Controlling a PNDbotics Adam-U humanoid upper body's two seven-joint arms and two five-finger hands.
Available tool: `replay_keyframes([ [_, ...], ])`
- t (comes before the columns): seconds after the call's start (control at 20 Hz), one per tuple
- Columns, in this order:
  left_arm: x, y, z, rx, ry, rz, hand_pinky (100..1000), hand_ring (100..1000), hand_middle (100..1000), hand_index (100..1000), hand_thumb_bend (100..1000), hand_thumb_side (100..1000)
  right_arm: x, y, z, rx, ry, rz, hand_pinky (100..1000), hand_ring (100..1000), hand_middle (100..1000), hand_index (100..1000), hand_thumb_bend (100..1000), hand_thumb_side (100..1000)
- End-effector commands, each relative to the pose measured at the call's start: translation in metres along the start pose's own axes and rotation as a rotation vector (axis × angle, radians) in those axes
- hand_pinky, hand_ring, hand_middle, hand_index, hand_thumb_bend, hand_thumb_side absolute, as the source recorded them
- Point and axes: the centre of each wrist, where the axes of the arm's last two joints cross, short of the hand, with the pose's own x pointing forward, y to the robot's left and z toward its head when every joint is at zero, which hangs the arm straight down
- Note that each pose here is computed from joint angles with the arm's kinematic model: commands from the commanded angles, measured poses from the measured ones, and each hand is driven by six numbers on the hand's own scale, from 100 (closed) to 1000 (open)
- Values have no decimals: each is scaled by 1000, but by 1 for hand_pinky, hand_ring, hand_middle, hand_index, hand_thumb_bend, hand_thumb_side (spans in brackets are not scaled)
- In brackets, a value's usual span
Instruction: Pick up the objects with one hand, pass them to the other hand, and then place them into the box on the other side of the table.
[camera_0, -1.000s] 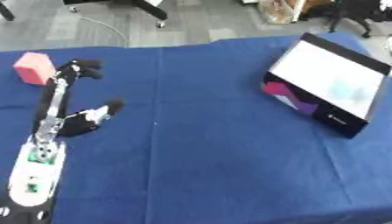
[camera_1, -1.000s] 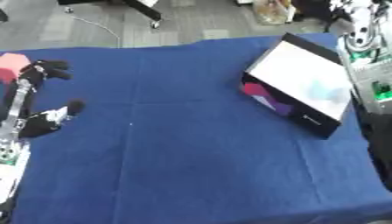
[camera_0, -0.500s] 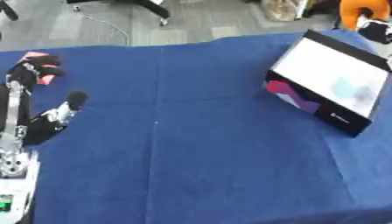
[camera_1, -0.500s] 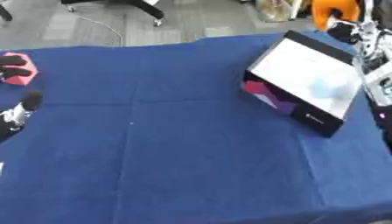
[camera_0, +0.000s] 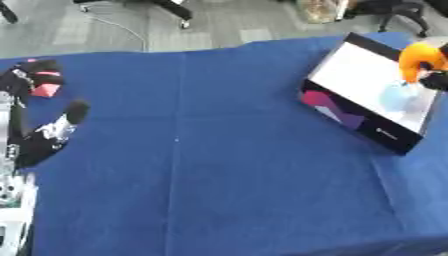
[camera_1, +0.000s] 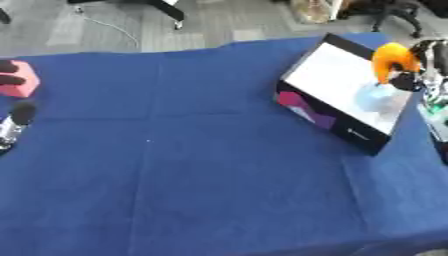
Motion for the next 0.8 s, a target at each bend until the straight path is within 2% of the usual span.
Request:
replay_keyframes([
  [0.05, 6, 5, -5, 5, -30, -11, 801, 624, 654, 761, 701, 638, -7, -18, -6, 21, -36, 16, 650, 756, 574, 725, 100, 482],
  [0.1, 6, 5, -5, 4, -30, -12, 801, 624, 654, 761, 701, 638, -7, -20, -6, 31, -48, 18, 656, 761, 584, 759, 152, 568],
  [0.25, 6, 5, -4, 3, -28, -14, 801, 624, 654, 762, 700, 638, -5, -28, -7, 46, -86, 26, 673, 779, 612, 837, 253, 694],
  [0.5, 6, 4, -4, 0, -26, -20, 801, 624, 654, 762, 700, 638, 11, -47, -8, 42, -168, 68, 701, 800, 665, 932, 368, 790],
  [0.55, 6, 4, -4, -1, -26, -21, 801, 624, 654, 762, 700, 638, 17, -52, -8, 31, -186, 80, 703, 802, 673, 942, 381, 790],
  [0.65, 6, 4, -4, -3, -25, -22, 801, 624, 654, 762, 700, 639, 28, -65, -9, -3, -223, 106, 714, 815, 709, 977, 482, 735],
  [0.8, 5, 4, -3, -5, -23, -25, 802, 624, 655, 763, 699, 640, 45, -82, -8, -70, -275, 132, 733, 847, 756, 1000, 570, 663],
])
